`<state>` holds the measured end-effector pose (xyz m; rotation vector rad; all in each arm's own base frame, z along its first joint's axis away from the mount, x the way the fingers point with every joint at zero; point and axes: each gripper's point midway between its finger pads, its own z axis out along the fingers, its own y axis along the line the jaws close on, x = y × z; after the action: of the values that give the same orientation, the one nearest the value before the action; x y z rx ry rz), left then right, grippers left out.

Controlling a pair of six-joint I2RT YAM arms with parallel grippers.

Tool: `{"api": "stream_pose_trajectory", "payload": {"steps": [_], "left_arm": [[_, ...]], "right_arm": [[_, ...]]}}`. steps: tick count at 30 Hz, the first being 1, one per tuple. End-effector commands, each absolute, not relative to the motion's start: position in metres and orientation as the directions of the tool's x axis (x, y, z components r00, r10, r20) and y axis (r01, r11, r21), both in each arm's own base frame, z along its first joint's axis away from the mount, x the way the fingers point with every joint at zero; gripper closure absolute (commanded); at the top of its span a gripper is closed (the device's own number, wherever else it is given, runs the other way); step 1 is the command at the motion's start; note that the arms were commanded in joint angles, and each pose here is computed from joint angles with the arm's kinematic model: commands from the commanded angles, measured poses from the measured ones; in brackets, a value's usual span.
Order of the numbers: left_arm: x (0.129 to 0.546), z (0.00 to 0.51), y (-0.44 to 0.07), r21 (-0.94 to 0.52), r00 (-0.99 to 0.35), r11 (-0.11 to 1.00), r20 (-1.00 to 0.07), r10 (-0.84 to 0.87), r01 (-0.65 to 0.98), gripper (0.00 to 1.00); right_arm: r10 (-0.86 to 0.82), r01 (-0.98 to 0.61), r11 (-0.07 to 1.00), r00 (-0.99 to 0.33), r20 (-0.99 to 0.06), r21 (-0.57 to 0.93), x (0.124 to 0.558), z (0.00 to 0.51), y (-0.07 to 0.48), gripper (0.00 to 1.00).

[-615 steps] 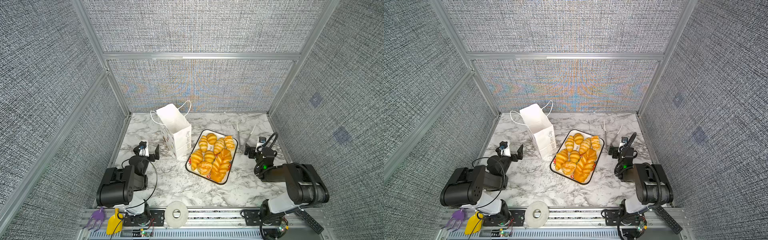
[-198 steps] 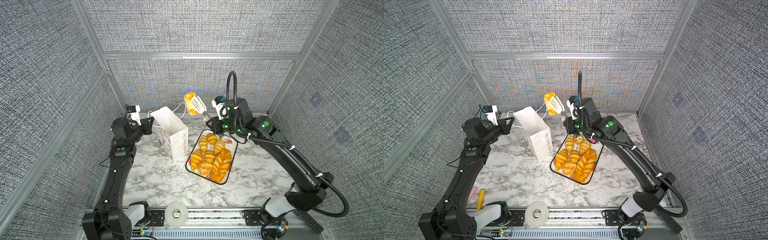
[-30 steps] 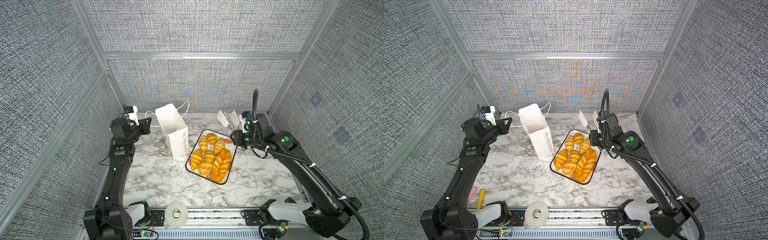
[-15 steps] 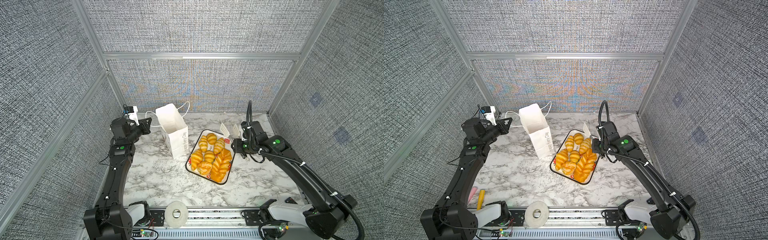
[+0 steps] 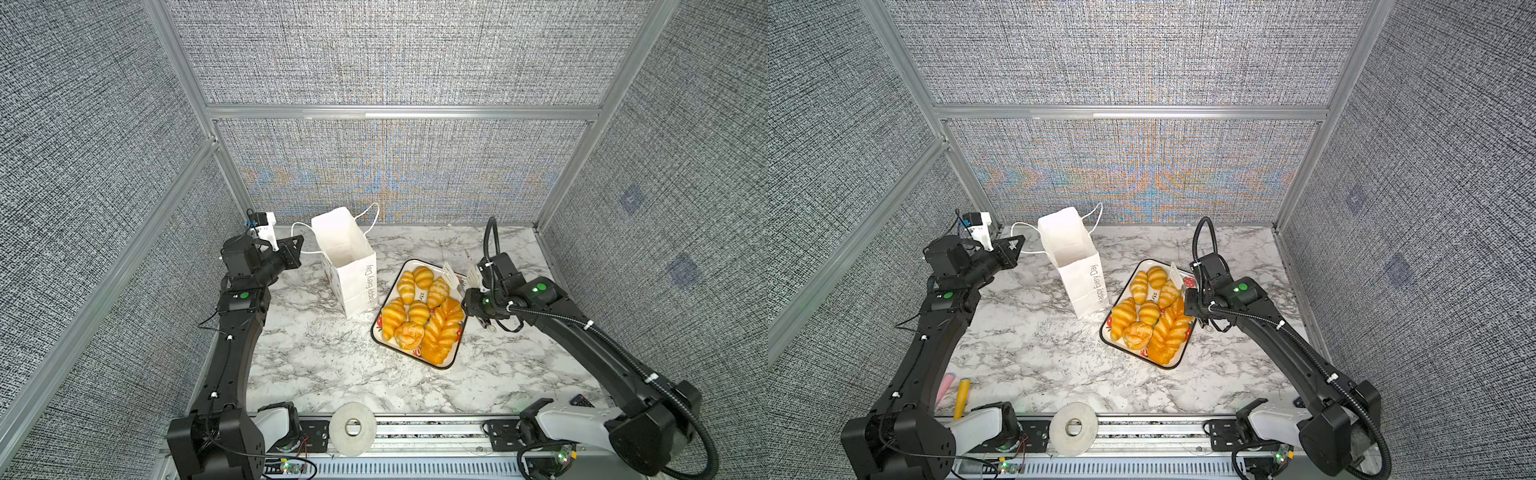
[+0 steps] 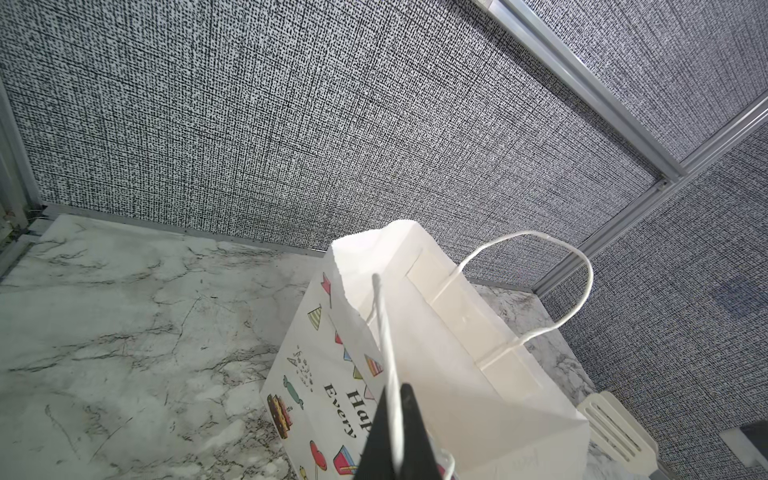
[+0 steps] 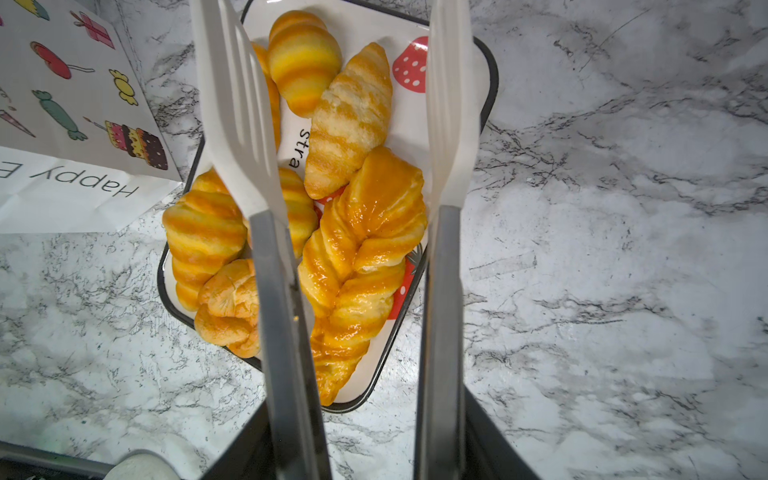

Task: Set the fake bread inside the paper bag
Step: 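Lower the tongs with the right gripper onto a croissant on the tray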

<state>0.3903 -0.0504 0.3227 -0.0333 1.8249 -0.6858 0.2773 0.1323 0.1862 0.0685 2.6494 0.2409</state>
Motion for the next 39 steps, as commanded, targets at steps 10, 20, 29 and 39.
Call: {"api": "stream_pose_trajectory", "payload": {"steps": [10, 20, 29, 39], "left_arm": [[0.390, 0.328, -0.052, -0.463, -0.356, 0.825, -0.867, -0.347, 0.323, 1.00], [0.390, 0.328, -0.051, -0.462, -0.356, 0.826, -0.868, -0.347, 0.322, 1.00], [0.390, 0.328, -0.051, -0.462, -0.356, 0.826, -0.868, -0.346, 0.322, 1.00], [0.389, 0.328, -0.052, -0.462, -0.356, 0.826, -0.868, -0.347, 0.322, 1.00]], "right_arm": [[0.128, 0.040, 0.977, -0.900, -0.417, 0.211, 0.292, 0.158, 0.137, 0.47], [0.138, 0.058, 0.975, -0.915, -0.380, 0.214, 0.296, 0.139, 0.135, 0.46], [0.139, 0.052, 0.969, -0.924, -0.357, 0.242, 0.301, 0.130, 0.142, 0.44], [0.133, 0.037, 0.959, -0.935, -0.330, 0.282, 0.304, 0.120, 0.154, 0.44]]}}
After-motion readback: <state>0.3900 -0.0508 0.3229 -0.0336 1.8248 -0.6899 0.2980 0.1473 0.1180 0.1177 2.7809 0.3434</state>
